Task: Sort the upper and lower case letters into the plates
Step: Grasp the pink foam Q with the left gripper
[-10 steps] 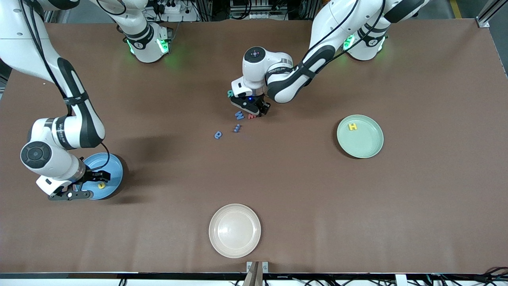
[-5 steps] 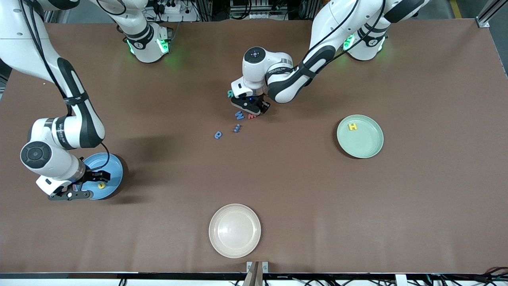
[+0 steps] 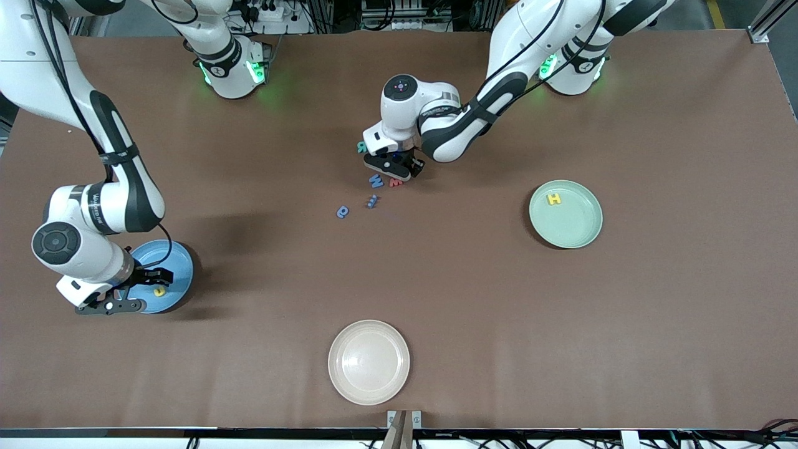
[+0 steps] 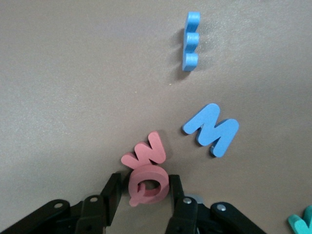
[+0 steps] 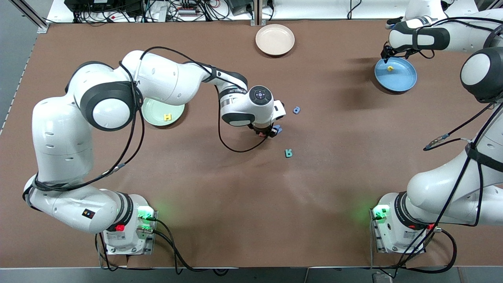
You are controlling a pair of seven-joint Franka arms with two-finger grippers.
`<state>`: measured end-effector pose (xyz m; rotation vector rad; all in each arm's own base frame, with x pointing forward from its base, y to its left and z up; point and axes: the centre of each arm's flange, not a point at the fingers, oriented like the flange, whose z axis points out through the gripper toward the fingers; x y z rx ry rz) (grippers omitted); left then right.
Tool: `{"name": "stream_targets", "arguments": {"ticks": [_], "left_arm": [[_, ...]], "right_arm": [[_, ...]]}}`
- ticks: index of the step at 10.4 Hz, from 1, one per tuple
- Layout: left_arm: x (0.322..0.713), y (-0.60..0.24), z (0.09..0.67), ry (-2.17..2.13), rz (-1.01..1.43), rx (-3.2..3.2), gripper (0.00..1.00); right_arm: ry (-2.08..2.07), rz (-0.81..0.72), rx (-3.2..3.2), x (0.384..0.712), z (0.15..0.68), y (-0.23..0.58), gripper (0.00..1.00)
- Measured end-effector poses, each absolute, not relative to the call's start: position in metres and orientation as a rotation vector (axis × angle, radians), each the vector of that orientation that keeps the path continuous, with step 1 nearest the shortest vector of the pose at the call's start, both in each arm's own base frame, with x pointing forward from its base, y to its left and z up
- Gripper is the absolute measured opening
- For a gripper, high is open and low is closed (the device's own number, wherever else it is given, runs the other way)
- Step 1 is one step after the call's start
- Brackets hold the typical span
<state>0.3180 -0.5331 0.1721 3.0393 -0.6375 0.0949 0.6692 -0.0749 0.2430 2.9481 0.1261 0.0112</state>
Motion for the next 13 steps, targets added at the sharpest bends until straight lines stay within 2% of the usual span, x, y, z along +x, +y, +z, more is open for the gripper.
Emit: {"name": "stream_targets", "arguments": {"ticks": [3, 4, 5, 13], "left_arm": [[0.3184, -0.5331, 0.1723, -0.629, 0.092, 3.040, 0.46], [0.3190, -0.5331, 0.1731, -0.627, 0.094, 3.040, 0.38], [0.3191, -0.5332, 0.1732, -0.626, 0.094, 3.040, 0.36], [0.3204, -0.5326, 0.1775, -0.487, -0.023, 3.080, 0.36]], "right_arm": [[0.125, 0.011, 2.948, 0.6692, 0.2430, -0.0753, 1.00], [0.125, 0.011, 2.948, 0.6691, 0.2430, -0.0756, 1.00], [0.125, 0.011, 2.948, 0.6691, 0.2430, -0.0757, 1.00], [0.123, 0.015, 2.953, 0.6699, 0.2434, -0.0691, 1.00]]}}
